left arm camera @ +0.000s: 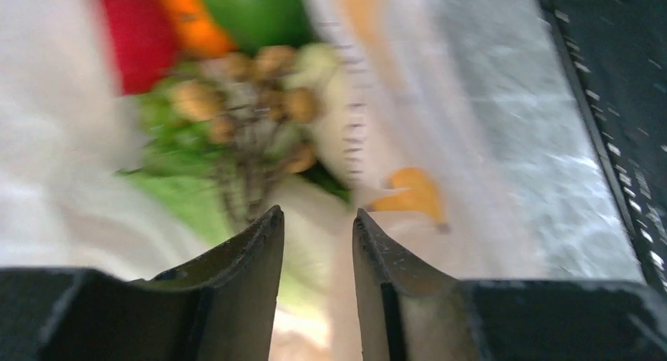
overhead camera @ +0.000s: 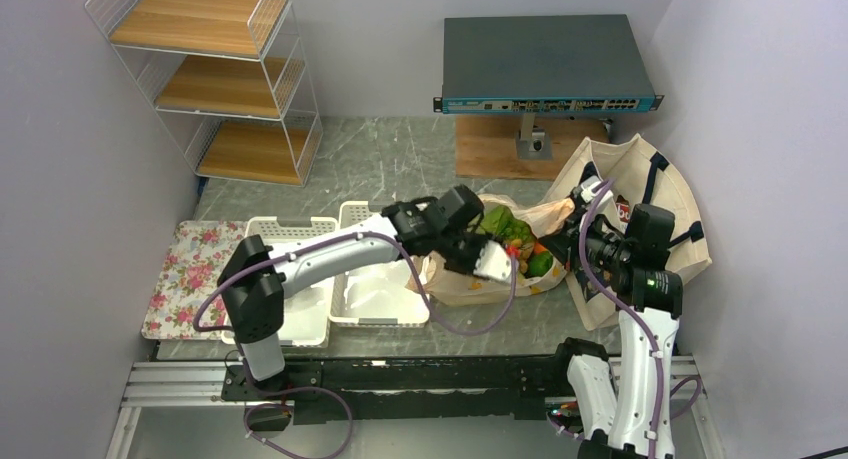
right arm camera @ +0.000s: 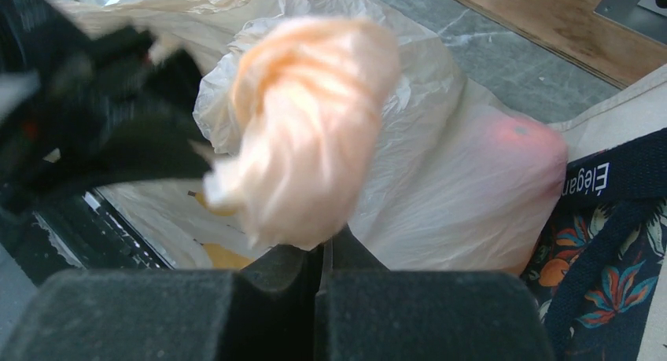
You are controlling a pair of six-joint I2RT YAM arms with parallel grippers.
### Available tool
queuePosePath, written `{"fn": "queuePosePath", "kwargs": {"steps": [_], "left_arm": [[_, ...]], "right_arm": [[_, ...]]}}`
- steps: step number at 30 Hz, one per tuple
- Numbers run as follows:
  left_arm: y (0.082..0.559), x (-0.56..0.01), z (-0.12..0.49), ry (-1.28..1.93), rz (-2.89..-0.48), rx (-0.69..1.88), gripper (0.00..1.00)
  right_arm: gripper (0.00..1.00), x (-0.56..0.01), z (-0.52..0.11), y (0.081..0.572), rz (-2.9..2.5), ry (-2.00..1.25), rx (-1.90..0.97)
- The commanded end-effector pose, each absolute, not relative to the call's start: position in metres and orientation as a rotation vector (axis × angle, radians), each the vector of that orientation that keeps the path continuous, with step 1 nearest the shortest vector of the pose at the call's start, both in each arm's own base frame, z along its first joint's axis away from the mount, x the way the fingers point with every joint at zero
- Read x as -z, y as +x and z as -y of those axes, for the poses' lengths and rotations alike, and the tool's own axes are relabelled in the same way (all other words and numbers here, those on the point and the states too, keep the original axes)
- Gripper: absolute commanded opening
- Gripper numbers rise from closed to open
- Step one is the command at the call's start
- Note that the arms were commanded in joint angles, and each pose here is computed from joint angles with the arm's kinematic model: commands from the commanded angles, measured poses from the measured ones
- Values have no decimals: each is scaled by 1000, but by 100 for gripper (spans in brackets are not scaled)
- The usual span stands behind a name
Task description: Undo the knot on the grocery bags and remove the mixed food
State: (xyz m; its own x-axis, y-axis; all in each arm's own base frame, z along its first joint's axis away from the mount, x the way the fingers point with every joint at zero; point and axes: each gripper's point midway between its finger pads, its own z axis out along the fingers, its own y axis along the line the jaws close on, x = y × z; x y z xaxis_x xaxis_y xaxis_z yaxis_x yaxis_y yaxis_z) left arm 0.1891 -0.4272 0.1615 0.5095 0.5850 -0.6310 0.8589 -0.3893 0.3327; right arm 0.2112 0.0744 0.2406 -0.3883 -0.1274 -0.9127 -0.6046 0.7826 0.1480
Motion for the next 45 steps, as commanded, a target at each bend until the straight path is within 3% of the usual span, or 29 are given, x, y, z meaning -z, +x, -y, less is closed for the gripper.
{"fn": "queuePosePath", "kwargs": {"steps": [1,8,16,18,20,27,37,45], "left_arm": [[229,-235,447,1805,-1166,531,43],[257,-189,452,1895,-1225,374,43],[268,-137,449,1992,-1290,304,52],[272,-128,447,2003,-1316,285,49],[272,-128,447,2006,-1345,303,38],[257,-197,454,1863,-1290,427,1],[237,-309,448,1745,-1155,505,0],[211,-359,395,1787,-1023,462,0]], "right_arm": [[0,-242,-76,206,-1898,-618,-543],[0,-242,-76,205,-1902,-586,-545],[0,-245,-75,207,-1912,-563,-544],[0,-244,-74,207,-1916,-560,-543],[0,-244,-74,207,-1916,-560,-545],[0,-241,-74,208,-1922,-555,-547],[0,-241,-70,218,-1929,-513,-545],[0,-245,-71,226,-1926,-467,-582]]}}
